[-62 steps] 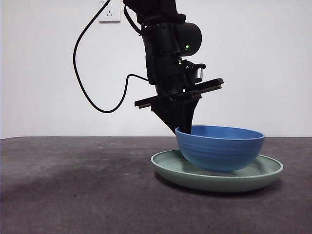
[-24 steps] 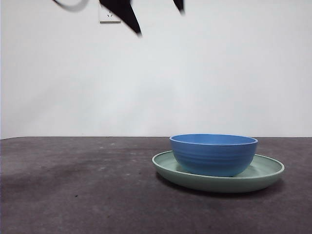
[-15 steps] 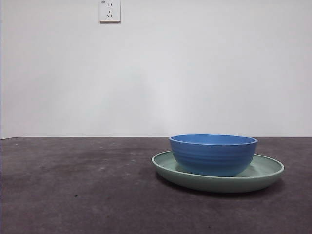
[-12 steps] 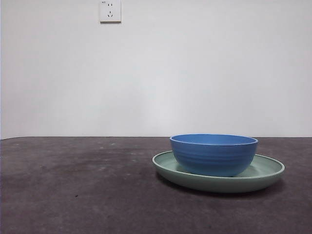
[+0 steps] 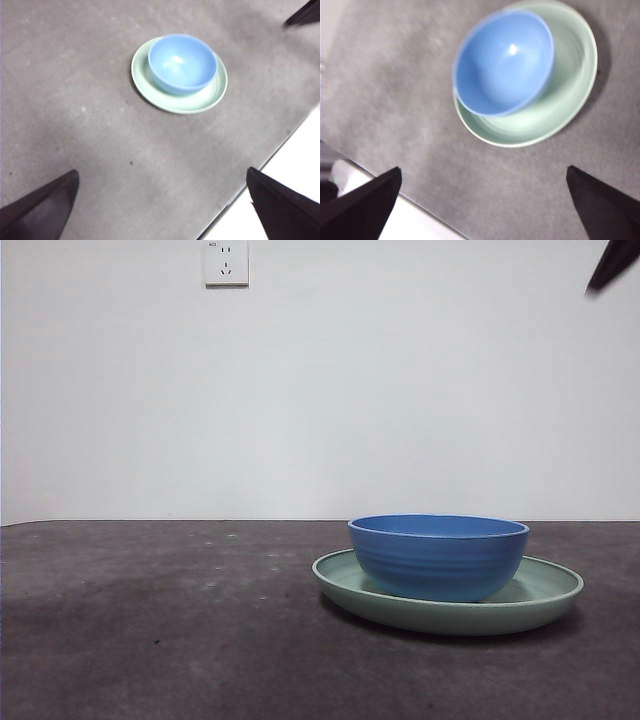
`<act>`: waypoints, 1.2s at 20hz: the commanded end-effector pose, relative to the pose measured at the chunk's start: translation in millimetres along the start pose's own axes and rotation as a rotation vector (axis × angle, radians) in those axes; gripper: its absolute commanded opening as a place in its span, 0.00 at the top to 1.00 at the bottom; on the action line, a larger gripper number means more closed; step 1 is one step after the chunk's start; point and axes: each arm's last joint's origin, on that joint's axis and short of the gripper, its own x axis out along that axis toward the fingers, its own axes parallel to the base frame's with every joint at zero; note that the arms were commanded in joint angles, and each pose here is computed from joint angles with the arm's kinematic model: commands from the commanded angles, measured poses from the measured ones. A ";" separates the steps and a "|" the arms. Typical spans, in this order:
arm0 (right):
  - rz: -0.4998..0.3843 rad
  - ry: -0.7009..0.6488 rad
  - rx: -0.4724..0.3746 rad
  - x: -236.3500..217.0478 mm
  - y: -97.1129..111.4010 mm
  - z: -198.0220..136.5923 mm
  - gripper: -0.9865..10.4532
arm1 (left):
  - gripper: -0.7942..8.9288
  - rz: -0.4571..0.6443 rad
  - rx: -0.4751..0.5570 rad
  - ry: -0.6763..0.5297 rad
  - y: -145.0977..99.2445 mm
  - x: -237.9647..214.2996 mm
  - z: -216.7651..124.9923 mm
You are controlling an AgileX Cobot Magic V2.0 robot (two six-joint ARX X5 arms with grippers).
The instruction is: Pick up the blue bowl, put it on the green plate, put it on desk
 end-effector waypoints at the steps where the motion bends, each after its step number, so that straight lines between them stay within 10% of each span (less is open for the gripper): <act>1: -0.057 0.056 -0.012 19.7 -11.4 15.8 0.43 | 0.31 -0.010 -0.005 -0.038 -1.7 -5.8 1.2; 11: -0.275 0.115 -0.064 88.3 -64.5 49.8 0.49 | 0.31 -0.011 -0.043 -0.034 -1.9 -7.0 0.0; 24: -0.258 0.119 -0.162 126.9 -74.8 58.0 0.63 | 0.31 -0.012 -0.053 -0.040 -2.0 -7.1 0.5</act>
